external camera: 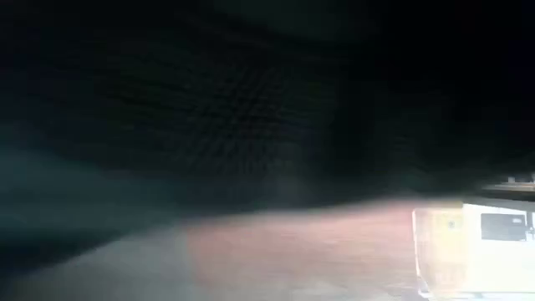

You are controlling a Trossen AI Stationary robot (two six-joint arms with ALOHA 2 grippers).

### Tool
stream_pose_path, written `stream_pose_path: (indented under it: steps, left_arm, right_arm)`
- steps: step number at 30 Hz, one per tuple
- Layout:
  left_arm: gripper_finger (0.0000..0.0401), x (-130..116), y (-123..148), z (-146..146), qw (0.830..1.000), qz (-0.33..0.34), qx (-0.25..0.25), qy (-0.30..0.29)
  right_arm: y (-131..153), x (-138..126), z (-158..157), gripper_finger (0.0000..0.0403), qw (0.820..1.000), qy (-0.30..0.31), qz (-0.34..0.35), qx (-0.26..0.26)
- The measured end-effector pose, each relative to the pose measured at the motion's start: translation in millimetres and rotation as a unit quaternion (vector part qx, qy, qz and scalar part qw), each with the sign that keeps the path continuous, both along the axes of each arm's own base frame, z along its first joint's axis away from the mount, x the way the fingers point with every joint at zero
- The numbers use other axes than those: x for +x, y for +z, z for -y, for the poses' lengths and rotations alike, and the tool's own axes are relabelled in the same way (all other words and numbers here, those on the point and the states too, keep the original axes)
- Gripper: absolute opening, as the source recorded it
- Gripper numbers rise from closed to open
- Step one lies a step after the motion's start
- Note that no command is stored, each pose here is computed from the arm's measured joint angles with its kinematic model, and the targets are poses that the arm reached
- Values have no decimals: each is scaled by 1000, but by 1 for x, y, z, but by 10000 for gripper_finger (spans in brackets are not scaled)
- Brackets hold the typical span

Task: Fold Laundry from Bin
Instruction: Fold the light blue pants

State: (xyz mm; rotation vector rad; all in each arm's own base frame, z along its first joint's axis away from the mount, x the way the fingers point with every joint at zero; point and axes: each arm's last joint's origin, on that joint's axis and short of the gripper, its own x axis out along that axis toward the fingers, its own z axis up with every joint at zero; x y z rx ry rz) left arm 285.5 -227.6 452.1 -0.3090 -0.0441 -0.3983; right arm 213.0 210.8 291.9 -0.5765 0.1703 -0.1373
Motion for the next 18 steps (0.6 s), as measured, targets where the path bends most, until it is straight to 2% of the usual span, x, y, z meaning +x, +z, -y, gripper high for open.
stream_pose_path:
  steps: [5, 7, 9, 13, 18]
  left_arm:
    - [89, -8, 0, 12, 991, 21, 35, -131]
    - [91, -11, -2, 15, 986, 21, 46, -159]
    - [89, -12, -3, 16, 986, 19, 53, -160]
    - [84, -10, -4, 15, 989, 10, 57, -133]
    - [83, -10, -4, 14, 990, 10, 55, -130]
  right_arm:
    - [-16, 22, -25, 291, 995, -24, 48, -86]
    - [-19, 29, -30, 291, 988, -44, 68, -133]
    - [-18, 37, -29, 291, 981, -61, 101, -155]
    - [-19, 53, -34, 291, 972, -50, 174, -150]
    - [-30, 60, -63, 291, 961, -11, 177, -212]
